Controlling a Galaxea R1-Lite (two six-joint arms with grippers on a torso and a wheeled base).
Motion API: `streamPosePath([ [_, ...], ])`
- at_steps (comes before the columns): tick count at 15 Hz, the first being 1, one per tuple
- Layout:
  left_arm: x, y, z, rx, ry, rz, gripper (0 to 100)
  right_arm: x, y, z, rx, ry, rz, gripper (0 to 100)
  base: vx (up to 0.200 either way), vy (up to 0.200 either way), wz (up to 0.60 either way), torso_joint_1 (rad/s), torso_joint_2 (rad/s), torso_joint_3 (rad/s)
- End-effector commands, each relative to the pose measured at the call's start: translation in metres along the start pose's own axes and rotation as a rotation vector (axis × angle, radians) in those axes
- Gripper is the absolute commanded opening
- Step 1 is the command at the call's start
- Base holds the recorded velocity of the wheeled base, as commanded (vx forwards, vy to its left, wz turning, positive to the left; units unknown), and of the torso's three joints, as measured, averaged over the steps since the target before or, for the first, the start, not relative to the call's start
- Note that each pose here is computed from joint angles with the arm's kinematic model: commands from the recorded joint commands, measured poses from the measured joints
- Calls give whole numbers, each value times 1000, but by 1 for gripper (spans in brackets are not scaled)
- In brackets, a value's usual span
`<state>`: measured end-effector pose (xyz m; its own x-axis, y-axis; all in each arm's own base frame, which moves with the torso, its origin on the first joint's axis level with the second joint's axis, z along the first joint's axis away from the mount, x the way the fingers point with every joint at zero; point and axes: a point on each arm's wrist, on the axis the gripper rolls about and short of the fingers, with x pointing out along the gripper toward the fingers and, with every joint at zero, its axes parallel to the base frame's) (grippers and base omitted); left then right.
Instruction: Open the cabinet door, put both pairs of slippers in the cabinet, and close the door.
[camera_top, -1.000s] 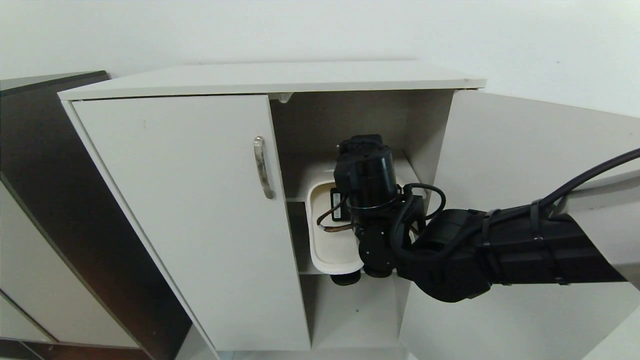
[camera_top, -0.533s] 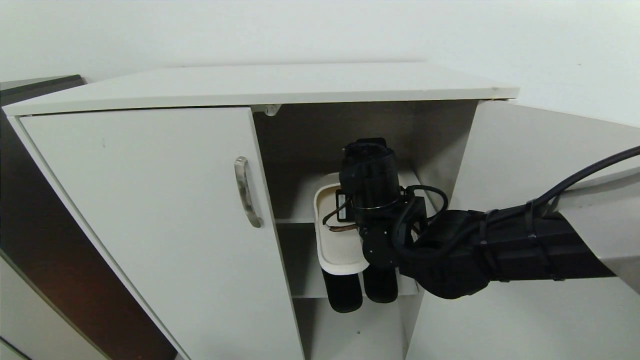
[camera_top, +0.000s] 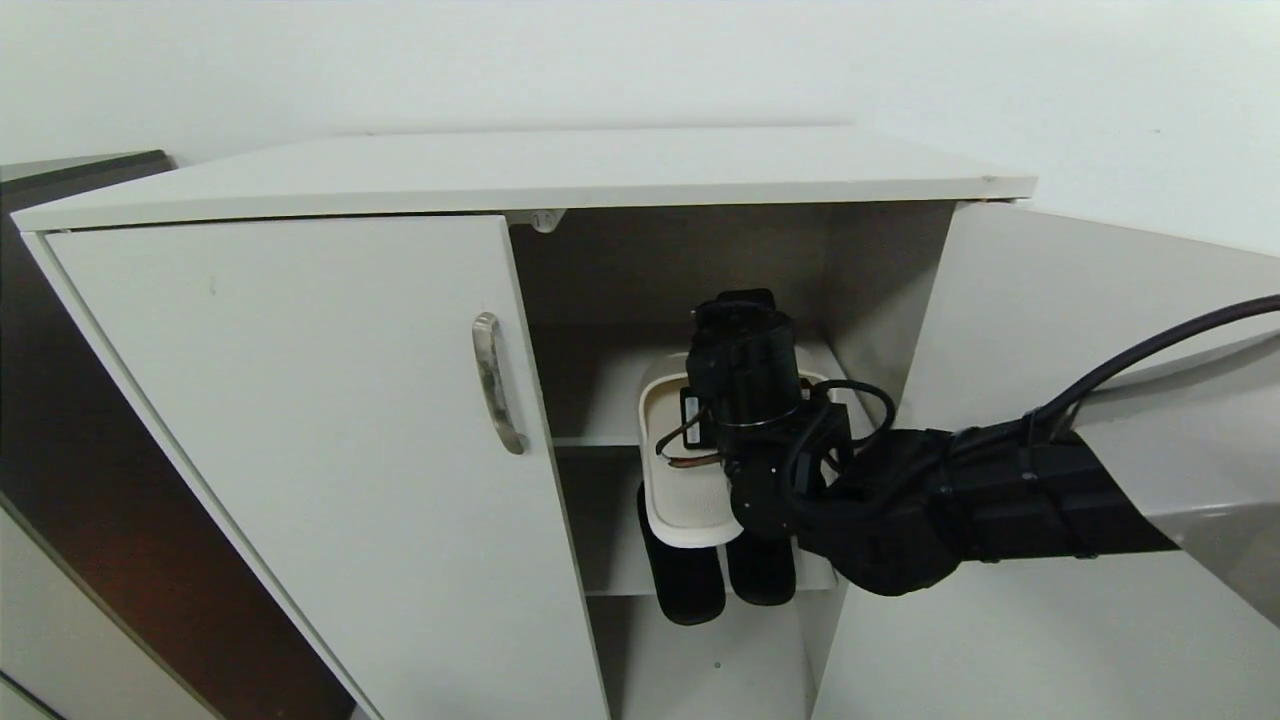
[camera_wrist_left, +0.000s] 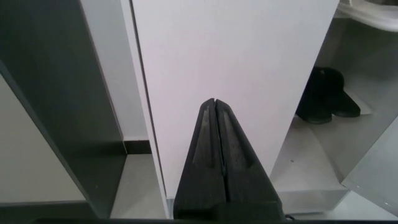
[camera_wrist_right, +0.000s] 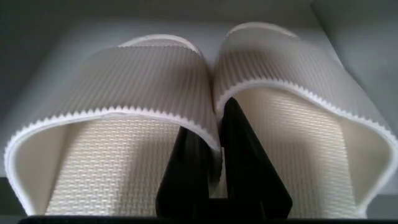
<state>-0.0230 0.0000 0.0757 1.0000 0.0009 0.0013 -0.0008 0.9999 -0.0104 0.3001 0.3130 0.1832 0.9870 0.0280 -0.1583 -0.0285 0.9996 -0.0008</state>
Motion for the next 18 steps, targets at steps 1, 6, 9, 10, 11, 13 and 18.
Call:
streamPosePath([
  [1, 0, 0, 0, 0, 1, 1, 0, 18, -4, 1, -11, -7, -28, 0, 0, 0, 0, 0, 0, 0],
  [6, 0, 0, 0, 0, 1, 1, 0, 36, -1, 21, -6, -41, -44, 0, 0, 0, 0, 0, 0, 0],
  [9, 0, 0, 0, 0, 1, 1, 0, 42, 4, 24, 6, -53, -29, 0, 0, 0, 0, 0, 0, 0],
  [10, 0, 0, 0, 0, 1, 1, 0, 42, 4, 24, 6, -53, -29, 0, 0, 0, 0, 0, 0, 0],
  [11, 0, 0, 0, 0, 1, 1, 0, 47, 5, 24, 8, -56, -33, 0, 0, 0, 0, 0, 0, 0],
  [13, 0, 0, 0, 0, 1, 1, 0, 50, 6, 22, 4, -50, -39, 0, 0, 0, 0, 0, 0, 0],
  [18, 0, 0, 0, 0, 1, 1, 0, 54, 8, 27, 19, -66, -40, 0, 0, 0, 0, 0, 0, 0],
])
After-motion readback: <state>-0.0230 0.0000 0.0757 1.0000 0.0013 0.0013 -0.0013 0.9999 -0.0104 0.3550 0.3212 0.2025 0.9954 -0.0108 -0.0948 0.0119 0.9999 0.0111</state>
